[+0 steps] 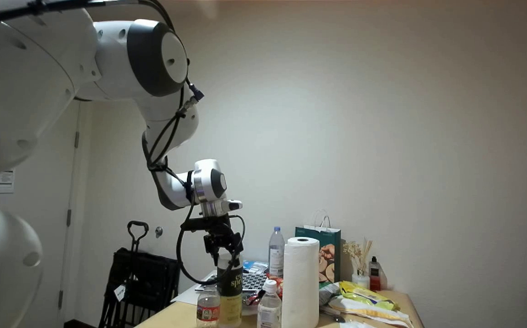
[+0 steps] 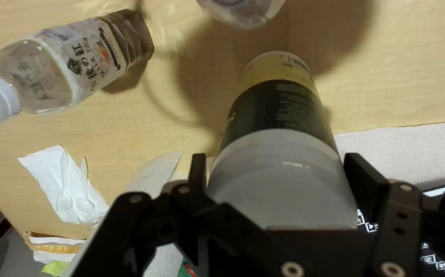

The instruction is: Move the yellow and brown bottle to the right and then move the water bottle backward

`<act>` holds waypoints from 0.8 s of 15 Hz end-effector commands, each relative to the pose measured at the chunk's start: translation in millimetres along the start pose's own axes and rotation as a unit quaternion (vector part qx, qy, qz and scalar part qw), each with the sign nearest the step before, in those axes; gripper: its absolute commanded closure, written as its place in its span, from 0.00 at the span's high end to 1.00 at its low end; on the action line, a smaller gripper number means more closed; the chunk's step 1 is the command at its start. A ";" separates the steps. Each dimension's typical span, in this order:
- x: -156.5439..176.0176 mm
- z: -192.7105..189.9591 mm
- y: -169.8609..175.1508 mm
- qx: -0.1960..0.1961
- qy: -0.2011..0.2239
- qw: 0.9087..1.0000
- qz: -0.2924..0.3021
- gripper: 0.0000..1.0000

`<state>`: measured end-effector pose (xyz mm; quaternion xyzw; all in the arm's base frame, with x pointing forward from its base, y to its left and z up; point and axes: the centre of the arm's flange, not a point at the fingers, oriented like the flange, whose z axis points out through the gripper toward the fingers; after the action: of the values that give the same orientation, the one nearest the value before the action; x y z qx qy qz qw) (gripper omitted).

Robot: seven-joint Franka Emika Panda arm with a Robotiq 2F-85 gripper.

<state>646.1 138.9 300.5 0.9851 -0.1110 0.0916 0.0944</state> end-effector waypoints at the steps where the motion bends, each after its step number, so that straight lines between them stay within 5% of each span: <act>1: -16.5 -36.9 32.1 -0.029 0.023 0.998 0.048 0.62; 3: -22.5 -39.2 48.4 -0.032 0.015 0.997 0.072 0.62; 4: -1.2 -22.4 29.2 -0.021 0.016 0.998 0.052 0.87; 8: -10.0 -27.1 41.2 -0.026 0.009 0.998 0.065 0.87; 9: -5.9 -24.7 42.4 -0.025 0.012 0.997 0.067 0.62; 12: 16.4 -22.5 56.3 -0.034 0.022 0.995 0.089 0.62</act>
<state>627.2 101.8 327.2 0.9714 -0.1806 0.1017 0.1158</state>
